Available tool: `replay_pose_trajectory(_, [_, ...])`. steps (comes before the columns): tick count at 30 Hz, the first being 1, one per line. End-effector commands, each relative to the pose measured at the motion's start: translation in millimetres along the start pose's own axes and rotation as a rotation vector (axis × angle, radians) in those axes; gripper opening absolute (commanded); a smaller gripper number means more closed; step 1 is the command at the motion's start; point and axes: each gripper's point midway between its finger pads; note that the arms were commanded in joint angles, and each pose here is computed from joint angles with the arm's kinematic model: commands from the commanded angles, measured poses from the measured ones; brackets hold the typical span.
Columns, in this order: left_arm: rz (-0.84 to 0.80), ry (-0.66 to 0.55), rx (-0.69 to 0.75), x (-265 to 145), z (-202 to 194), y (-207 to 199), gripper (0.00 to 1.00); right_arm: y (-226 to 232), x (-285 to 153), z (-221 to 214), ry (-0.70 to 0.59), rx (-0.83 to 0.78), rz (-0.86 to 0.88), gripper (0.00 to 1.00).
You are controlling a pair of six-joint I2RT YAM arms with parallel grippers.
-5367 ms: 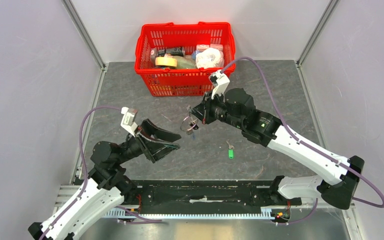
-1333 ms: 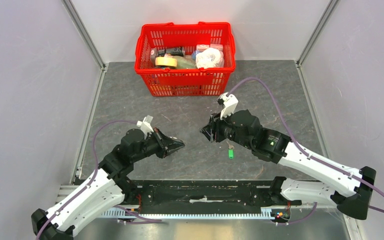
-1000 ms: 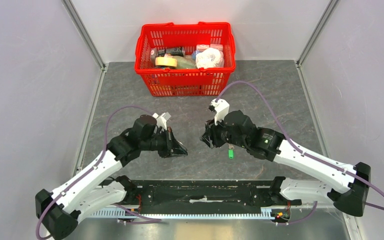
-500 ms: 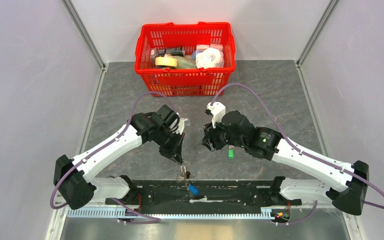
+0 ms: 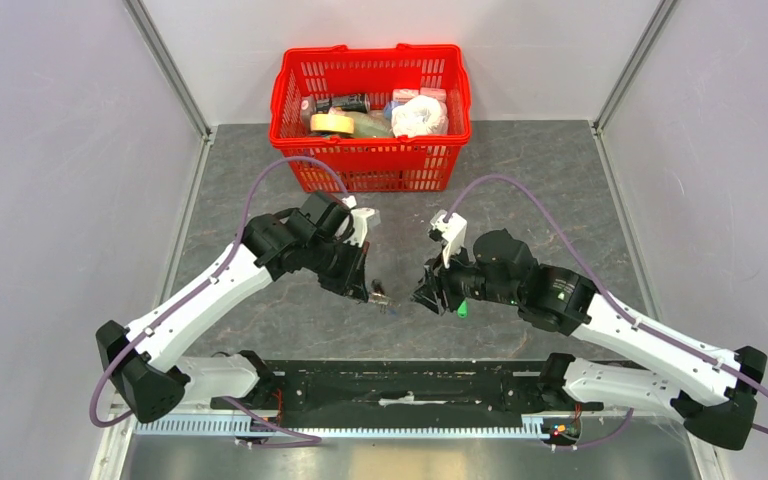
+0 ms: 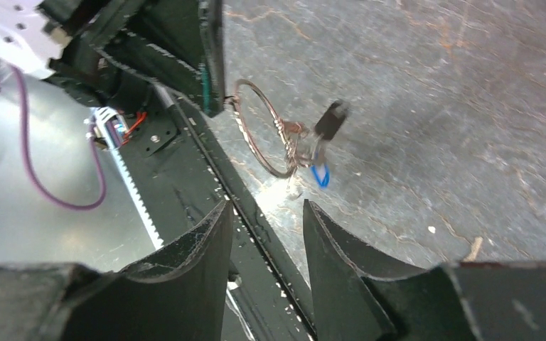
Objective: Put the keys on the keyring
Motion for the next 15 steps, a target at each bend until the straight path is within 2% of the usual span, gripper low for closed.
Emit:
replay_pose_trajectory(1, [-0.132, -0.097, 0.111, -16, 24, -29, 0.02, 32, -7, 9, -0.030, -0.061, 0.178, 0.48])
replay_pose_trajectory(8, [-0.227, -0.128, 0.153, -26, 30, -48, 0.02, 55, -15, 11, -0.011, -0.125, 0.312, 0.47])
replay_pose_trajectory(15, [-0.395, -0.138, 0.232, -46, 24, -77, 0.02, 73, -25, 24, -0.040, -0.272, 0.417, 0.49])
Point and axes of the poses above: each gripper's point midway between its finger pads, its own x axis out along the fingers, its own y axis along the line the jaws close on, z = x × y, and after that the axes turned 6 degrees about x, right-handed
